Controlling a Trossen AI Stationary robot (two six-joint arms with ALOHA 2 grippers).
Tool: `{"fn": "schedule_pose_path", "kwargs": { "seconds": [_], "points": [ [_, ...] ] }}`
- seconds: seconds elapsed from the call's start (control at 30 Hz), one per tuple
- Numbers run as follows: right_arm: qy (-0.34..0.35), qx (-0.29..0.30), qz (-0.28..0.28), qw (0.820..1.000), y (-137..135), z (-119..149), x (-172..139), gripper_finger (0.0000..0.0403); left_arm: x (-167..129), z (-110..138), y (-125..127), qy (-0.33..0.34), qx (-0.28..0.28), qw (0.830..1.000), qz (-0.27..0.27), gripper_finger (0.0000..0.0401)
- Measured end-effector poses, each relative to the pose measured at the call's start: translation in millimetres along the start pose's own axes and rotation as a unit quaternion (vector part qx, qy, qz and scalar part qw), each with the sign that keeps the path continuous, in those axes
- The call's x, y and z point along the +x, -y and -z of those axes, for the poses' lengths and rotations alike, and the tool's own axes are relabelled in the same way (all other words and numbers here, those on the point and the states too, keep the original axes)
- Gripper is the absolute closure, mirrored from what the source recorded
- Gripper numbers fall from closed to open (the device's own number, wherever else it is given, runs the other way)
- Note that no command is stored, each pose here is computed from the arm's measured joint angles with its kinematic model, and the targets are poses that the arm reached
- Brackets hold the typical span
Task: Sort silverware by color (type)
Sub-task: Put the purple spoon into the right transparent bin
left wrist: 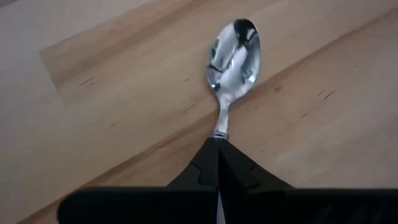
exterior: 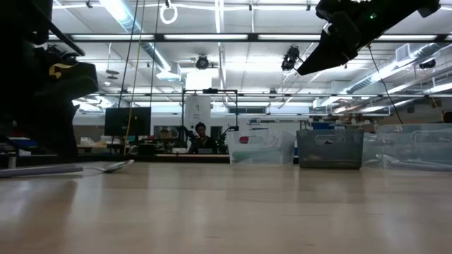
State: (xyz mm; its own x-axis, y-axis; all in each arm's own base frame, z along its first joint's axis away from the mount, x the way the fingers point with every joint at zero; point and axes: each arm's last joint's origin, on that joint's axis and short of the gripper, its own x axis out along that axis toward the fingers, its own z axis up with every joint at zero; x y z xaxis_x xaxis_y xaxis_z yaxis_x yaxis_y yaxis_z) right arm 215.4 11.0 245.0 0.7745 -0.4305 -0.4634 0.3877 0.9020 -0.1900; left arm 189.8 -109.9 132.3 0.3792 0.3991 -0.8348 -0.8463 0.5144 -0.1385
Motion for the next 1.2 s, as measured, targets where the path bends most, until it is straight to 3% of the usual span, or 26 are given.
{"fn": "schedule_pose_path", "kwargs": {
  "seconds": [0.4,0.67,0.8,1.03,1.2],
  "points": [
    [0.000,0.000,-0.001,1.000,0.0,0.0,0.0,0.0270,0.4,-1.2,1.7,0.011,0.008,1.000,0.007,0.0388],
    [0.000,0.000,-0.001,1.000,0.0,-0.1,0.0,0.0270,0.5,-1.6,2.6,0.016,0.030,0.999,0.011,0.0293],
    [0.000,0.000,-0.001,1.000,0.0,-0.1,0.0,0.0270,5.4,1.7,5.3,0.017,0.073,0.997,0.011,0.0268],
    [0.001,0.001,-0.001,1.000,-0.1,-0.3,0.0,0.0270,20.2,10.0,8.9,0.016,0.098,0.995,-0.008,0.0268],
    [0.001,0.001,-0.001,1.000,0.0,-0.4,0.0,0.0270,21.6,11.4,9.8,0.007,0.091,0.996,-0.006,0.0320]
  ]
}}
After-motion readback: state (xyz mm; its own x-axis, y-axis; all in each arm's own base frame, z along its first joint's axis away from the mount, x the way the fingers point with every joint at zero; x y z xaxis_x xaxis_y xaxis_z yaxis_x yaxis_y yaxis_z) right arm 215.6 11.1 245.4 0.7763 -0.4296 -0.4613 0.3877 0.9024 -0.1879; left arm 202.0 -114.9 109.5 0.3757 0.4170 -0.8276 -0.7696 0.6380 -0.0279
